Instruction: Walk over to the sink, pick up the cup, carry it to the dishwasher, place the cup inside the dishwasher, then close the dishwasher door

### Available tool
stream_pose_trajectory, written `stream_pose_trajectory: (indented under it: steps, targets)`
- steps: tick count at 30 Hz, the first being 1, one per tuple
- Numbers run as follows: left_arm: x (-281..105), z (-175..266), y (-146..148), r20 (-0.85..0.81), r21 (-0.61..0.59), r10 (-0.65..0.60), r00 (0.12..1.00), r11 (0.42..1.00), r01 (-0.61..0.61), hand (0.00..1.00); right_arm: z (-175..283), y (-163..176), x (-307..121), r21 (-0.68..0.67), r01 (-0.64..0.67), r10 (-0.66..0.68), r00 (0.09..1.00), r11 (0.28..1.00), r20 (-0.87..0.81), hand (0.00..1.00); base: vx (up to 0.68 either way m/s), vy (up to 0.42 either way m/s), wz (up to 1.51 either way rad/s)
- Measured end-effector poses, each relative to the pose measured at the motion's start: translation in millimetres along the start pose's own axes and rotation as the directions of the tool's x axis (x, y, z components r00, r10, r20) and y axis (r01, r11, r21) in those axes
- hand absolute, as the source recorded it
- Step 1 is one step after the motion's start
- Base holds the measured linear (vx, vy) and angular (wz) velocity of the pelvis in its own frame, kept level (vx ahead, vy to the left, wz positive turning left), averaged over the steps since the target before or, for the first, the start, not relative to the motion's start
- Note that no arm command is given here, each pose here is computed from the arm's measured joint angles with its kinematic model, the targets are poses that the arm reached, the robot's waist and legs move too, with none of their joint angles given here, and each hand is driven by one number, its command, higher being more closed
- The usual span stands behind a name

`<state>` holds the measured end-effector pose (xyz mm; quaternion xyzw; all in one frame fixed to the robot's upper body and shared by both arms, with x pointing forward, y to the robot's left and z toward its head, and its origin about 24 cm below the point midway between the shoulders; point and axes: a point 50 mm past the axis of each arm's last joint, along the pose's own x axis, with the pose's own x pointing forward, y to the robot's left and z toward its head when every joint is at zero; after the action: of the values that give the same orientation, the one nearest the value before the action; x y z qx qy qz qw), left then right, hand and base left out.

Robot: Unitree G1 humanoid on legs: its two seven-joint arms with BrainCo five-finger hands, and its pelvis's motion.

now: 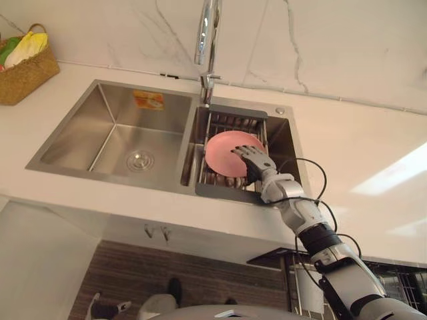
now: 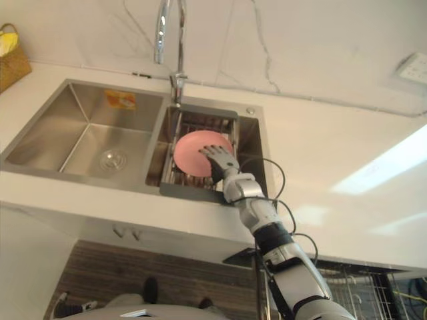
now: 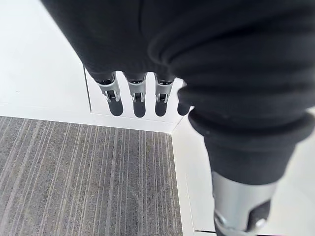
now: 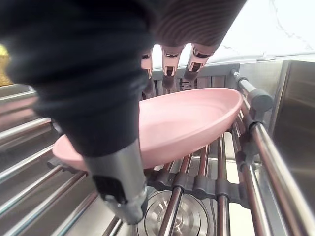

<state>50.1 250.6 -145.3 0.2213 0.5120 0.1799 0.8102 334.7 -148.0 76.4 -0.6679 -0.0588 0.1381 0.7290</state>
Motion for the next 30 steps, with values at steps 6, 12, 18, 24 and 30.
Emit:
stream_pose_trajectory:
  steps: [6,12,18,24,30]
  targets:
    - [0,0,0,-0.001,0.001,0.009,1.0,1.0,-0.009,0.0,6,1,1,-0.006,0.012,-0.012,1.0,1.0,0.021,0.0,-0.01,0.016,0.04]
    - [1,1,1,0.003,0.001,0.014,1.0,1.0,-0.014,0.0,9,1,5,-0.02,0.017,-0.017,0.999,1.0,0.028,1.0,0.0,0.004,0.01]
    - [1,3,2,0.008,0.0,0.021,1.0,1.0,-0.021,0.0,14,3,6,-0.083,0.053,-0.049,0.998,0.995,0.041,1.0,0.0,0.0,0.0]
    - [3,3,8,0.011,0.01,0.042,0.999,0.999,-0.042,0.0,15,4,6,-0.119,0.053,-0.049,0.998,0.991,0.039,1.0,0.02,0.007,0.0]
    - [3,4,8,0.017,0.021,0.042,0.999,0.999,-0.043,0.0,16,9,7,-0.133,0.043,-0.038,0.998,0.99,0.044,1.0,0.01,0.001,-0.01]
